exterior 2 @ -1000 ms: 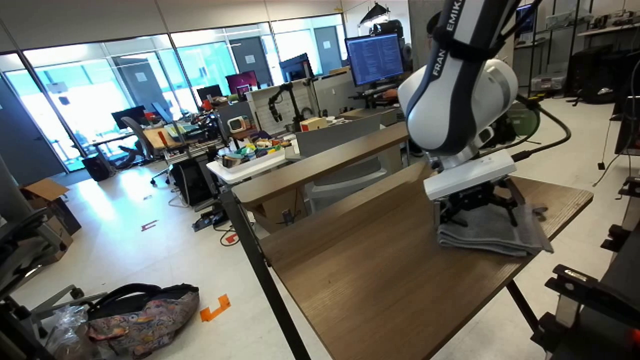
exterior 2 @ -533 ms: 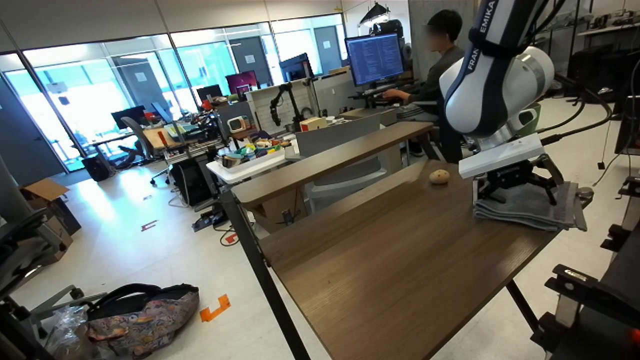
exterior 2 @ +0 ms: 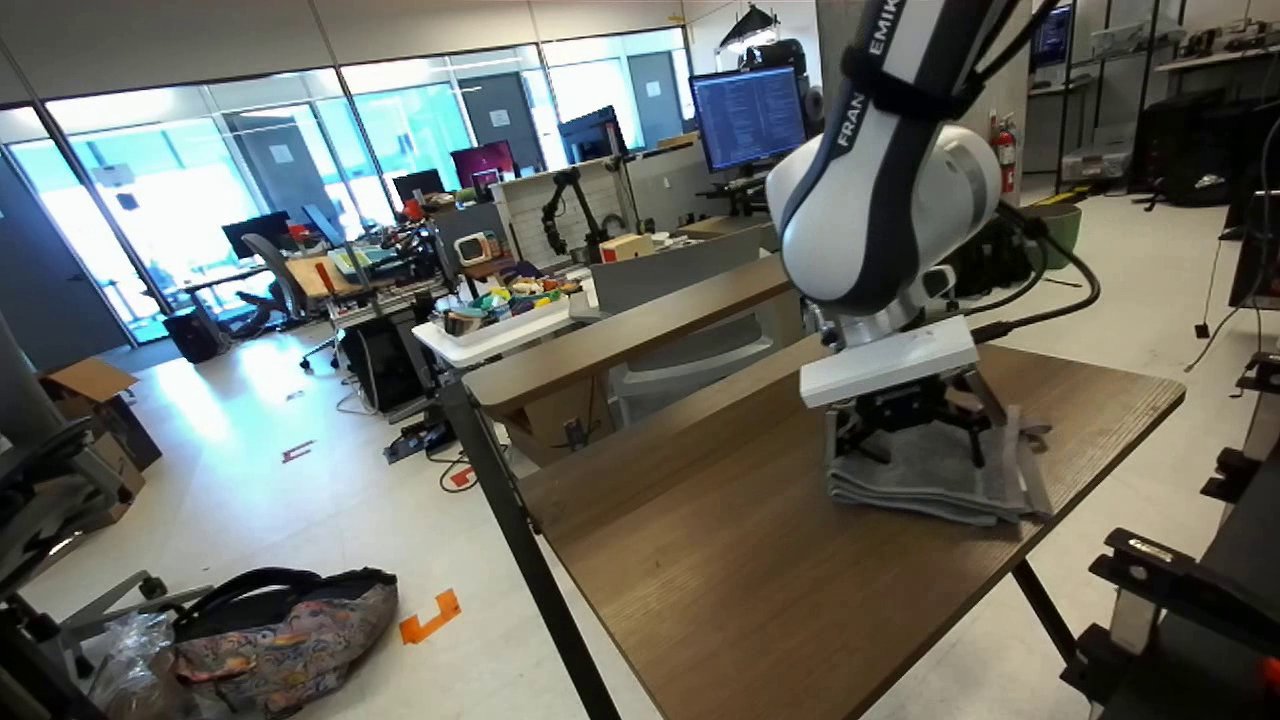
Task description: Move the brown toy to the right and then wipe the table with the towel
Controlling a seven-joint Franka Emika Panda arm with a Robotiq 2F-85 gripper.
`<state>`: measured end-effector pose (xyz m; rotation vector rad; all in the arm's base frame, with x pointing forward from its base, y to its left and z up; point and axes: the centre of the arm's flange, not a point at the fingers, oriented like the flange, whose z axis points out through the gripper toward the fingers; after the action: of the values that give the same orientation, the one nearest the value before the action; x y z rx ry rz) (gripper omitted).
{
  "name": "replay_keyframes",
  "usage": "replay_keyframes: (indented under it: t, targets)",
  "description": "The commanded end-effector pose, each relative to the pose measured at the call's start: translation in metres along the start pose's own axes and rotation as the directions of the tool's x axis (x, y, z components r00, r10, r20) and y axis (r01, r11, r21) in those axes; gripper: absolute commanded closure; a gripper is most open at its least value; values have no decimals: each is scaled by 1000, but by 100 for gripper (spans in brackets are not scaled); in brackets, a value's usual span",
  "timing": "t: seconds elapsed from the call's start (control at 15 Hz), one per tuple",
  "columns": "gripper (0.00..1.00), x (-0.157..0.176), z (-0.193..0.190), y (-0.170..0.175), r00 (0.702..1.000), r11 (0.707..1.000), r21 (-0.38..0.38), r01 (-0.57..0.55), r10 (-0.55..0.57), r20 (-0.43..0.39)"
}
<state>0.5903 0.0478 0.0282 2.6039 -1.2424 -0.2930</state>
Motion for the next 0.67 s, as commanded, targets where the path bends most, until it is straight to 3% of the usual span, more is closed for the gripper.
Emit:
replay_keyframes:
  t: [0.0, 0.2, 0.4, 0.6]
  targets:
    - [0, -69, -1, -73, 998, 990, 133, 52, -54, 17]
    - [0, -78, -12, -110, 998, 968, 252, -7, -10, 67]
    - [0, -17, -26, -125, 983, 936, 310, -164, 129, 130]
    - [0, 53, -36, -126, 951, 881, 361, -305, 265, 158]
